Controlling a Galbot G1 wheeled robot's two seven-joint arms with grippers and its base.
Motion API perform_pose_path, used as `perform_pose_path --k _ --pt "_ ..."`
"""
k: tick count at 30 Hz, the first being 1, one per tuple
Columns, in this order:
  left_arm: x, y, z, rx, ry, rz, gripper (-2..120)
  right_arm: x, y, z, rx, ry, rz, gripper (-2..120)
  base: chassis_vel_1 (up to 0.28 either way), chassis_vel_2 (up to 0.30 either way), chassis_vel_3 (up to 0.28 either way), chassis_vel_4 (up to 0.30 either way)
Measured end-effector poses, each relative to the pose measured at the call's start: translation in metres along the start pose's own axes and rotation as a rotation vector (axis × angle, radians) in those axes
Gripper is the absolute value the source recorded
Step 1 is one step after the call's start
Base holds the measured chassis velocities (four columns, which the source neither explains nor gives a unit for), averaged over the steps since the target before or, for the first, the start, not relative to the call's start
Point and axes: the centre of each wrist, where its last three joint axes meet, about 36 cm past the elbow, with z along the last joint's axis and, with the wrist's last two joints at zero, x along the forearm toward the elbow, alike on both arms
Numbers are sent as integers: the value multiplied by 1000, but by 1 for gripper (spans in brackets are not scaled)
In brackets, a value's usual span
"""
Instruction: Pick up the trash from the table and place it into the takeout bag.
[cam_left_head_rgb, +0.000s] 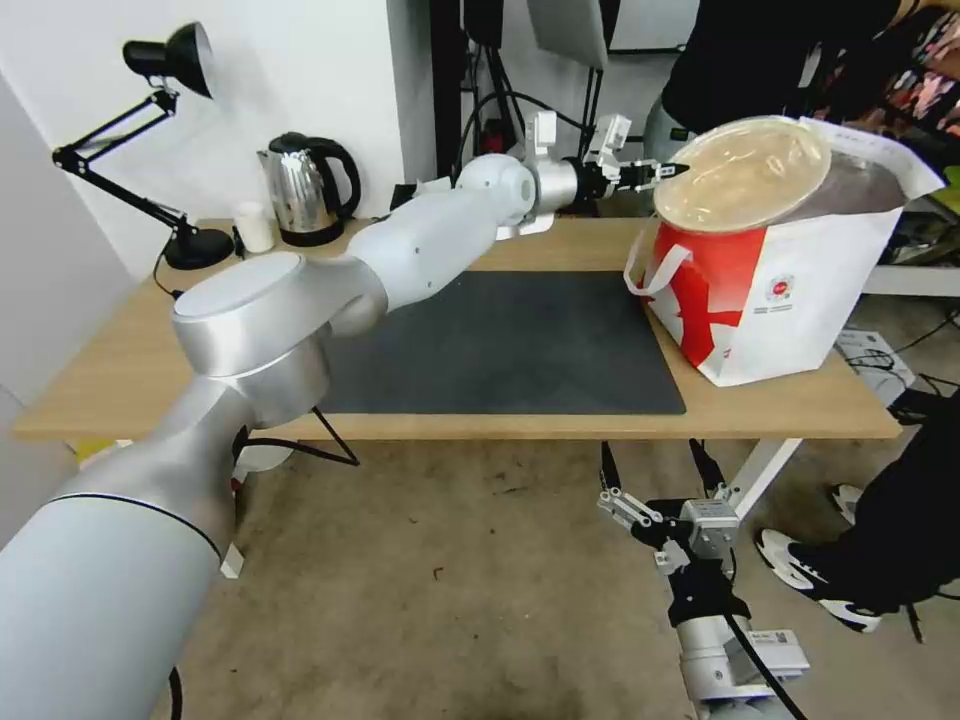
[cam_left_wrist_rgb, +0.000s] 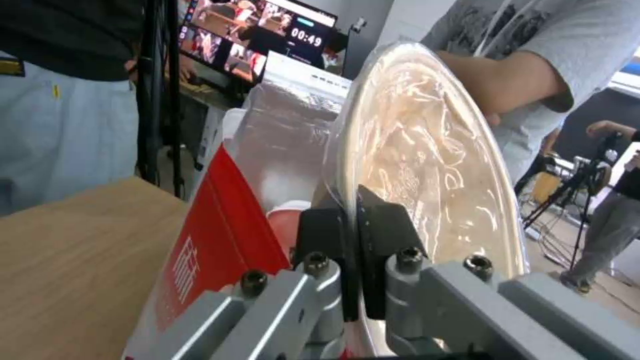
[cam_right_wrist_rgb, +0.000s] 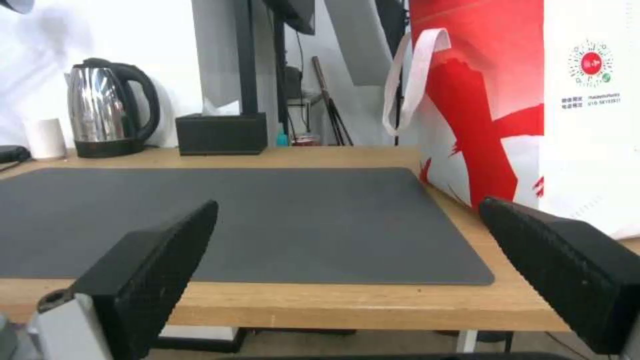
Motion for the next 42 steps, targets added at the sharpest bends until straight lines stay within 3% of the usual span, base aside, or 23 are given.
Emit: perform_pose_path --k 7,13,19,31,39,42 --pt "3 0 -10 6 10 -3 0 0 0 0 0 0 0 100 0 0 0 0" --pt "5 -7 -33 12 -22 1 0 0 0 0 0 0 0 100 0 0 0 0" --pt "8 -9 -43 27 -69 -4 0 0 0 0 0 0 0 100 0 0 0 0" --pt "4 -5 -22 33 -147 -34 0 0 0 0 0 0 0 100 0 0 0 0" --pt "5 -2 -17 27 -150 -55 0 0 0 0 0 0 0 100 0 0 0 0" --pt "4 -1 -12 14 -152 -92 0 0 0 0 0 0 0 100 0 0 0 0"
